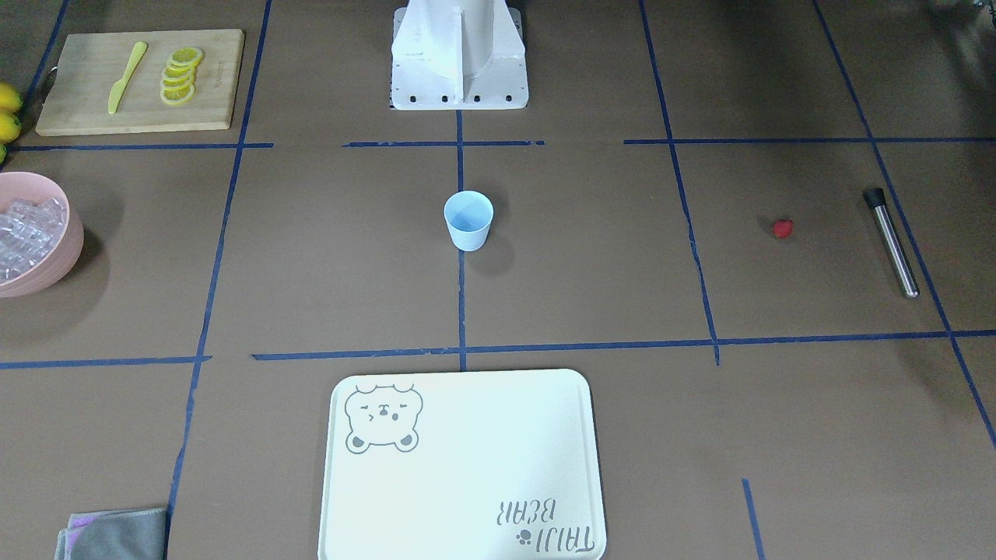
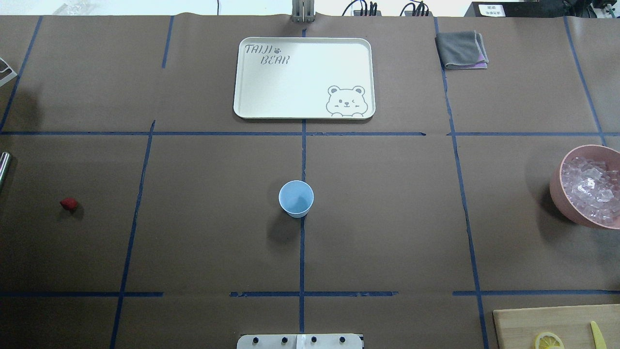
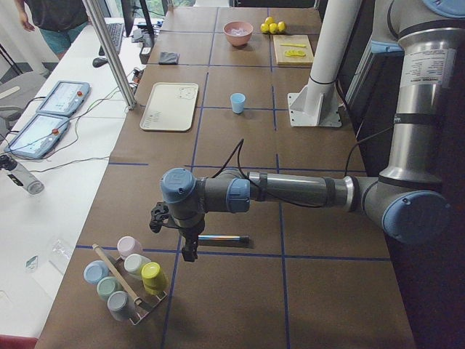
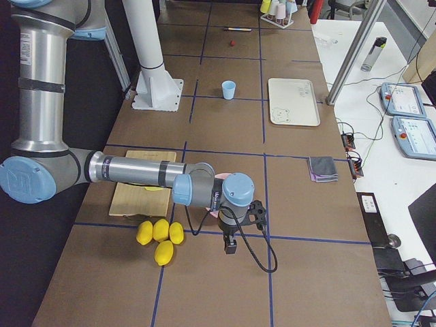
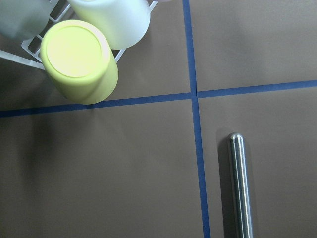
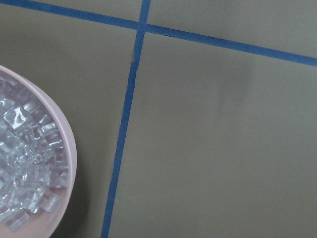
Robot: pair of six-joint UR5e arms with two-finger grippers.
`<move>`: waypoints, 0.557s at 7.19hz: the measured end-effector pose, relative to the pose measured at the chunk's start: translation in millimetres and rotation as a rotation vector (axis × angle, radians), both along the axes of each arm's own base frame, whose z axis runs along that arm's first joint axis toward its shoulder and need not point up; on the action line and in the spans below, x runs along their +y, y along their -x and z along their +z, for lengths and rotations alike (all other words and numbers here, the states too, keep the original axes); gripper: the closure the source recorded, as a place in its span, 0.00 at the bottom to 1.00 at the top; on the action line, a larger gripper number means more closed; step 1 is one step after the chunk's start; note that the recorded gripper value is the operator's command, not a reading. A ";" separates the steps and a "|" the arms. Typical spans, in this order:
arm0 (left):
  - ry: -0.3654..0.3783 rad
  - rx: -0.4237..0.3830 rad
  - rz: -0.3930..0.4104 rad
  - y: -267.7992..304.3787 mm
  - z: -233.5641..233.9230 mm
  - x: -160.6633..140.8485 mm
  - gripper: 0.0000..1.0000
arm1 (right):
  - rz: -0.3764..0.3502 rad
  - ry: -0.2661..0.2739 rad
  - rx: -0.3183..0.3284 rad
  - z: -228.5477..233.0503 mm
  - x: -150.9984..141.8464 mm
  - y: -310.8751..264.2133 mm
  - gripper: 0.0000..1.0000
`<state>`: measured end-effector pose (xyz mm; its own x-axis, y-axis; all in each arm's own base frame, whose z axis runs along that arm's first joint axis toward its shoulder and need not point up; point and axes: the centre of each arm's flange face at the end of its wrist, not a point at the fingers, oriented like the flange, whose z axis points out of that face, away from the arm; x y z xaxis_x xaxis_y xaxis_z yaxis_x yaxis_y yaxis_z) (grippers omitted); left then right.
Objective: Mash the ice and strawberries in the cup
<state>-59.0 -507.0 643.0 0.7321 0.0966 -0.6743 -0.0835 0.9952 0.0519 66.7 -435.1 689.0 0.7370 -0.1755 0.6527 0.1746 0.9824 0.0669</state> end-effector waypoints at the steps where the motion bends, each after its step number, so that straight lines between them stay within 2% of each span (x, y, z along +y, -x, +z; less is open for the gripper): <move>1: 0.002 0.000 0.002 -0.9 0.9 0.2 0.00 | 0.000 -0.001 0.000 -0.5 -0.4 0.0 0.00; 4: 0.005 -0.004 0.008 -2.8 3.6 1.1 0.00 | 0.005 0.000 -0.007 -2.1 -1.3 0.5 0.00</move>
<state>-56.2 -505.9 646.6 0.7342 0.0991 -0.6716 -0.0920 0.9947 0.0462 66.2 -436.4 686.9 0.7335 -0.1720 0.6576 0.1692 0.9832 0.0685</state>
